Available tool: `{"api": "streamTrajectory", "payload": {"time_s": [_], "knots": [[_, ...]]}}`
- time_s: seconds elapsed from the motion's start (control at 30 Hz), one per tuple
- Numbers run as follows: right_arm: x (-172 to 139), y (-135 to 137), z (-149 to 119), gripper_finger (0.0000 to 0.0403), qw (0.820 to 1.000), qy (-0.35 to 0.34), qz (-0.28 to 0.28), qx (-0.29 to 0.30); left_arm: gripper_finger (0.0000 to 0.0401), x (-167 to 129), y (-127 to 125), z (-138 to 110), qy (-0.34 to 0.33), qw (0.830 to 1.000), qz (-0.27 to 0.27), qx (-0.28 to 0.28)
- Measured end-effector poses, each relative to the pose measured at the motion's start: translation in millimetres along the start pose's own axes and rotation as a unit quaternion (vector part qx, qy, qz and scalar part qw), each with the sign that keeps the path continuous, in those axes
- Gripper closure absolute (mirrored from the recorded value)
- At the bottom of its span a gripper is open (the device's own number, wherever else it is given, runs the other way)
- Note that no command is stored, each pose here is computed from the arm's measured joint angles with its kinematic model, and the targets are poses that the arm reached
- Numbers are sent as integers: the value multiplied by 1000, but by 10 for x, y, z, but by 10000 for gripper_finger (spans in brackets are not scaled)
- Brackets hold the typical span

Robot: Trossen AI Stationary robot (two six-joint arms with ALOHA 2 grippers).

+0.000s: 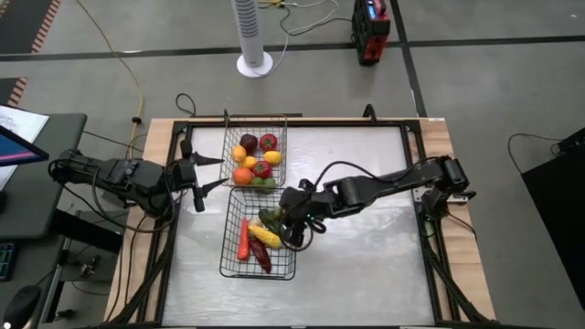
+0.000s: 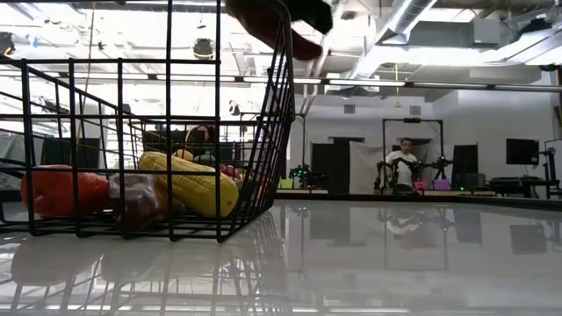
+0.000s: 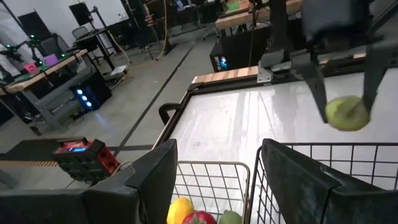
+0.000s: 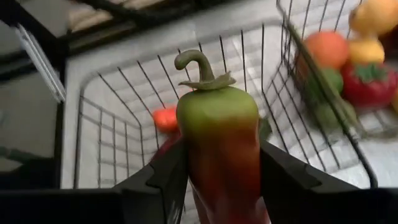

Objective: Sort produce into baskets
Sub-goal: Put the red chili pepper into the black wire basket, then return to Home Position

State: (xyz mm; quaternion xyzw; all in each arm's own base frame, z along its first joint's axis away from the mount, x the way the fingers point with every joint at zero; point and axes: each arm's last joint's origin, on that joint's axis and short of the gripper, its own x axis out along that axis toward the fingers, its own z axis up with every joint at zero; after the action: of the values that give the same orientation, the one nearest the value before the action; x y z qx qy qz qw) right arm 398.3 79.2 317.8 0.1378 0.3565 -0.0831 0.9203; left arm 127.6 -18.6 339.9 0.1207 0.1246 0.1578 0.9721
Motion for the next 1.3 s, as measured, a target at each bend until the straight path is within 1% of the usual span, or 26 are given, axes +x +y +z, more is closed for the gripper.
{"api": "streamTrajectory", "payload": {"time_s": [0.17, 0.3, 0.37, 0.43, 0.53, 0.6, 0.7, 0.77, 0.83, 0.9, 0.97, 1.0, 1.1, 1.17, 1.3], "knots": [[-15, 8, 86, 204, 999, -37, 13, -17, 178, 0, 0, 0, 0, 1000, 0, -1], [121, 9, 138, 190, 997, -66, 20, -43, 178, 0, 1, 8, -3, 1000, 0, -3], [221, -15, 121, 177, 996, -60, 17, -59, 178, 0, 1, 9, -4, 1000, 1, -5], [293, -58, 131, 163, 996, -55, 30, -67, 178, 0, 1, 9, -4, 1000, 0, -7], [312, -135, 157, 147, 995, -36, 68, -66, 178, -1, 2, 8, -4, 1000, 0, -8], [292, -181, 183, 144, 995, -33, 76, -63, 178, 0, 1, 6, -3, 1000, 0, -7], [188, -242, 195, 143, 995, -25, 56, -78, 178, 0, 1, 11, -5, 1000, 0, -5], [59, -300, 205, 143, 996, -24, 21, -89, 178, -6, 7, 22, -11, 1000, 1, -3], [-60, -344, 205, 143, 995, -38, -16, -96, 178, -47, 33, 24, -18, 1000, 1, -7], [-146, -394, 130, 143, 992, -47, -59, -98, 178, -106, 73, 21, -26, 1000, 2, -14], [-203, -431, 24, 143, 989, -66, -86, -97, 178, -168, 115, 7, -30, 999, 2, -22], [-233, -459, -38, 143, 988, -77, -89, -95, 178, -198, 135, -1, -33, 999, 3, -26], [-332, -553, -225, 143, 987, -118, -77, -78, 178, -272, 186, -16, -41, 999, 4, -35], [-421, -658, -340, 143, 983, -150, -75, -75, 178, -281, 189, -42, -49, 998, 5, -35], [-623, -901, -528, 143, 963, -243, -90, -68, 178, -244, 147, -164, -93, 995, 17, -17]]}}
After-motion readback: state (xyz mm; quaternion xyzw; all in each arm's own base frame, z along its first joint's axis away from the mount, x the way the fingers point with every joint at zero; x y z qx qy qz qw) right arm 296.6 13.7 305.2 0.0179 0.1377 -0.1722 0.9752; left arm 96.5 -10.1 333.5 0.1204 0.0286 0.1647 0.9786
